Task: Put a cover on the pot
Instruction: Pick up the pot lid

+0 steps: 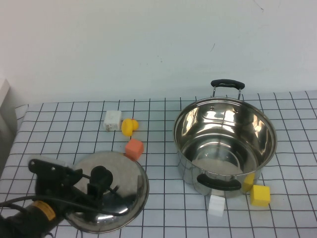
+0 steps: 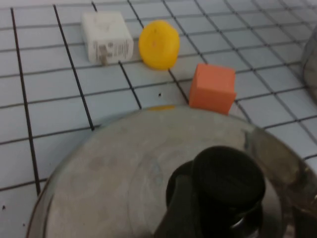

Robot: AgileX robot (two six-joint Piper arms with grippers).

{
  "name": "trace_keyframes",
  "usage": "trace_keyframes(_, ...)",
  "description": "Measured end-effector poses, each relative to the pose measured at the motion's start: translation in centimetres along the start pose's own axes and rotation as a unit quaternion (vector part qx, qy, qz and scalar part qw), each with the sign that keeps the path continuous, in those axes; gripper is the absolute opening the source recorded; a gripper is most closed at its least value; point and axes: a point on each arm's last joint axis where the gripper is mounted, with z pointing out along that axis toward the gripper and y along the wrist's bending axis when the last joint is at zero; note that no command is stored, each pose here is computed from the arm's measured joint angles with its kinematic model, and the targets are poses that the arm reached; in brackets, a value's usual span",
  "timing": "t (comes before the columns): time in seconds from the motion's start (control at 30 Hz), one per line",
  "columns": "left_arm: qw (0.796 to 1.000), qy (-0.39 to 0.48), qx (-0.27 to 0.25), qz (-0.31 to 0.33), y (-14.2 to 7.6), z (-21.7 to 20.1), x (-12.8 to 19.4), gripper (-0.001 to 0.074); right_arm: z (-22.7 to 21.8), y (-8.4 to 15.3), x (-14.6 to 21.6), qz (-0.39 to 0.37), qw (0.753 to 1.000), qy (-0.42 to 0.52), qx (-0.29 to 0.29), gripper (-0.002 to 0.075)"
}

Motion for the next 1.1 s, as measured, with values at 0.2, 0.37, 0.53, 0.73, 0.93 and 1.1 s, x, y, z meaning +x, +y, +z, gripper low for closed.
trace_keyframes(0.2,1.0,0.01,-0.024,0.002,-0.5,2.1,1.2,0.0573,0.0,0.0,0.0,0.0,1.0,0.0,0.0,0.0009)
trace_keyframes(0.37,0.999,0.016,-0.039,-0.009,-0.4,3.7,2.1,0.0571,0.0,0.0,0.0,0.0,1.0,0.0,0.0,0.0009)
trace_keyframes(0.53,0.998,0.011,-0.059,-0.019,0.0,4.0,2.2,0.0445,0.0,0.0,0.0,0.0,1.0,0.0,0.0,0.0009)
trace_keyframes(0.73,0.998,0.0,-0.067,-0.017,0.2,3.9,2.0,0.0337,0.0,0.0,0.0,0.0,1.0,0.0,0.0,0.0009)
trace_keyframes(0.93,0.997,0.0,-0.069,-0.018,0.2,3.9,1.8,0.0333,0.0,0.0,0.0,0.0,1.0,0.0,0.0,0.0009)
trace_keyframes(1.1,0.997,-0.03,-0.069,-0.019,-0.3,2.6,-0.9,0.0333,0.0,0.0,0.0,0.0,1.0,0.0,0.0,0.0009)
